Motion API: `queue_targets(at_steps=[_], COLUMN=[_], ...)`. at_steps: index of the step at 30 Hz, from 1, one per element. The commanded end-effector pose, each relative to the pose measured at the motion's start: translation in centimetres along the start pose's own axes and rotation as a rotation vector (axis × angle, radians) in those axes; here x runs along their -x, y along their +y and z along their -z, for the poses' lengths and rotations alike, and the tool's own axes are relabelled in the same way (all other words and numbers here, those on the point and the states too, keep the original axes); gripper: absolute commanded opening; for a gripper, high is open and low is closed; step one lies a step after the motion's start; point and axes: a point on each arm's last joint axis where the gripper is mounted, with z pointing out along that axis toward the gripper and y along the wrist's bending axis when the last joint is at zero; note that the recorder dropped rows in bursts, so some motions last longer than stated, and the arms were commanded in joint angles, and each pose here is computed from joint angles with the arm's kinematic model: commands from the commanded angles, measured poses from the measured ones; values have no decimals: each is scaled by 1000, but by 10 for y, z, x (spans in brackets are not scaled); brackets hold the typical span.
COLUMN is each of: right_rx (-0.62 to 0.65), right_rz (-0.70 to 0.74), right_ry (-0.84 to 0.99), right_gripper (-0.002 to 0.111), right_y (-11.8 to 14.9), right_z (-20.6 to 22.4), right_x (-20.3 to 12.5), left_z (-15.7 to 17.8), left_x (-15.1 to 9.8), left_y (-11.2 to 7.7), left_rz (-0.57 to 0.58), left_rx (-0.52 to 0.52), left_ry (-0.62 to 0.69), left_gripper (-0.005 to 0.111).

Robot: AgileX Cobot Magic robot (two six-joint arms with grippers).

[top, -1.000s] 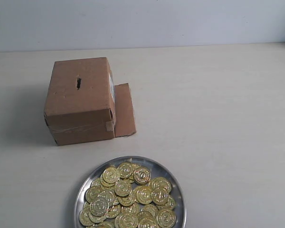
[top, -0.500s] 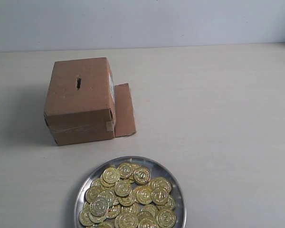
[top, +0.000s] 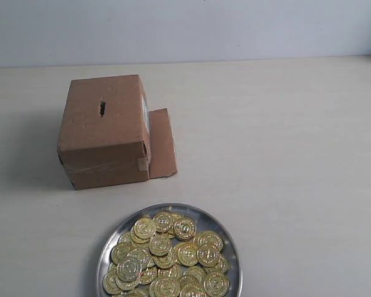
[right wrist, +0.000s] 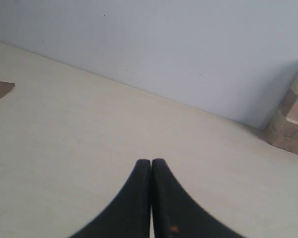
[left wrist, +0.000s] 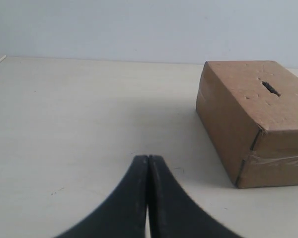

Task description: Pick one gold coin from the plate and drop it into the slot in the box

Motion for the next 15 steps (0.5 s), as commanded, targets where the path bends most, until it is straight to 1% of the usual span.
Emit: queue_targets(at_steps=[1, 15], right_rx=[2, 2], right_rz=[-6, -6], right_ry=[-6, -6], right_gripper=[0, 0], right_y=[1, 1], right_z=[0, 0], right_x=[-1, -1], left_z=[0, 0], left_x=[0, 0], left_y=[0, 0], left_rz=[-2, 0], left_rx=[0, 7], left_ry=[-4, -3], left_gripper=[1, 1])
